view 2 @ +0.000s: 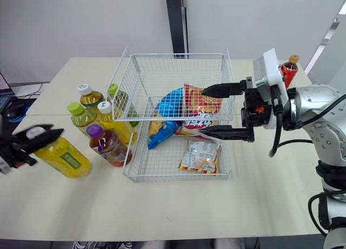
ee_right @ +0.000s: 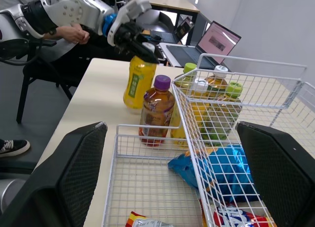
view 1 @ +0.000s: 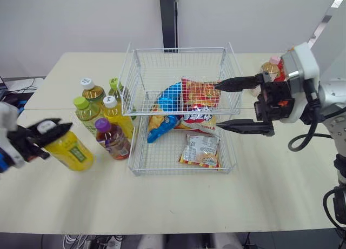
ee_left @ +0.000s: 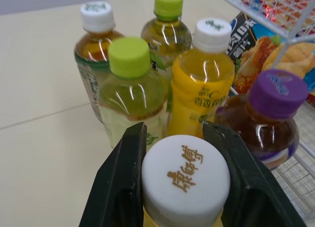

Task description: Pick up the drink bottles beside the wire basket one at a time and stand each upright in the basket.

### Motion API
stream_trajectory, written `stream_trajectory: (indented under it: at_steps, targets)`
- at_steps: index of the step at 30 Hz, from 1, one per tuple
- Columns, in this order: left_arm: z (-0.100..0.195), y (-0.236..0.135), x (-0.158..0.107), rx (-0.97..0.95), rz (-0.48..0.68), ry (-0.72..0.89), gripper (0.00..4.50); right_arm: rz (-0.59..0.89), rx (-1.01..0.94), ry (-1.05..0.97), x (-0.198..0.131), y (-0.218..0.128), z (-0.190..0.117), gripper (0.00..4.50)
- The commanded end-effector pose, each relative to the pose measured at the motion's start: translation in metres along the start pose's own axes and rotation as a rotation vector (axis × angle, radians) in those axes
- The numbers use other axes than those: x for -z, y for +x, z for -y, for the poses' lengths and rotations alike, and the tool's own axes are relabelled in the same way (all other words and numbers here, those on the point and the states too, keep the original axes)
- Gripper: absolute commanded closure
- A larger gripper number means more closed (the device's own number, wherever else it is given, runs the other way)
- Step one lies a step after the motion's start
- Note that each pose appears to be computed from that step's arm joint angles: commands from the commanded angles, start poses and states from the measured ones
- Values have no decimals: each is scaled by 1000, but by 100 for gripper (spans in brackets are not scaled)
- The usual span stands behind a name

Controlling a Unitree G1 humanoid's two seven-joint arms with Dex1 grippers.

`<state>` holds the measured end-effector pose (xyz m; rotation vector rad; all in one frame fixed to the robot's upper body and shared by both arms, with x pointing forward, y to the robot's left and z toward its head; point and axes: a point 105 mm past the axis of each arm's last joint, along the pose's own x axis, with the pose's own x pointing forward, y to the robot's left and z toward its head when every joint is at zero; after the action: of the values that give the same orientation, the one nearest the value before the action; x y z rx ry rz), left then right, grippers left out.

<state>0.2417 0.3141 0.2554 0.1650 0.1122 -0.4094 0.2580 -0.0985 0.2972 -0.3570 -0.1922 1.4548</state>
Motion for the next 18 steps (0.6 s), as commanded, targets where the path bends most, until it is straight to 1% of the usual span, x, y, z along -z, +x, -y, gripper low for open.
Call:
stream_trajectory:
  at_steps: [1, 4, 7, 9, 11, 15, 16, 18]
  targets:
    - [6, -6, -42, 67, 43, 49, 311, 36, 38, -36, -16, -4, 2, 0]
    - [-2, -3, -98, 94, 132, 104, 311, -12, 41, -48, -8, -9, -9, 0]
    - [-7, -1, -136, 103, 191, 134, 311, -29, 63, -48, -6, -12, -14, 0]
    - [-4, 4, -158, 138, 237, 154, 311, -36, 83, -58, -6, -14, -16, 0]
    - [2, 15, -180, 188, 285, 169, 311, -31, 107, -61, -8, -15, -18, 0]
    - [26, 44, -227, 327, 376, 177, 311, -13, 190, -80, -14, -21, -15, 0]
    - [31, 52, -237, 356, 391, 166, 311, -12, 210, -83, -14, -23, -14, 0]
    - [44, 67, -246, 417, 381, 176, 311, -15, 244, -86, -15, -26, -12, 0]
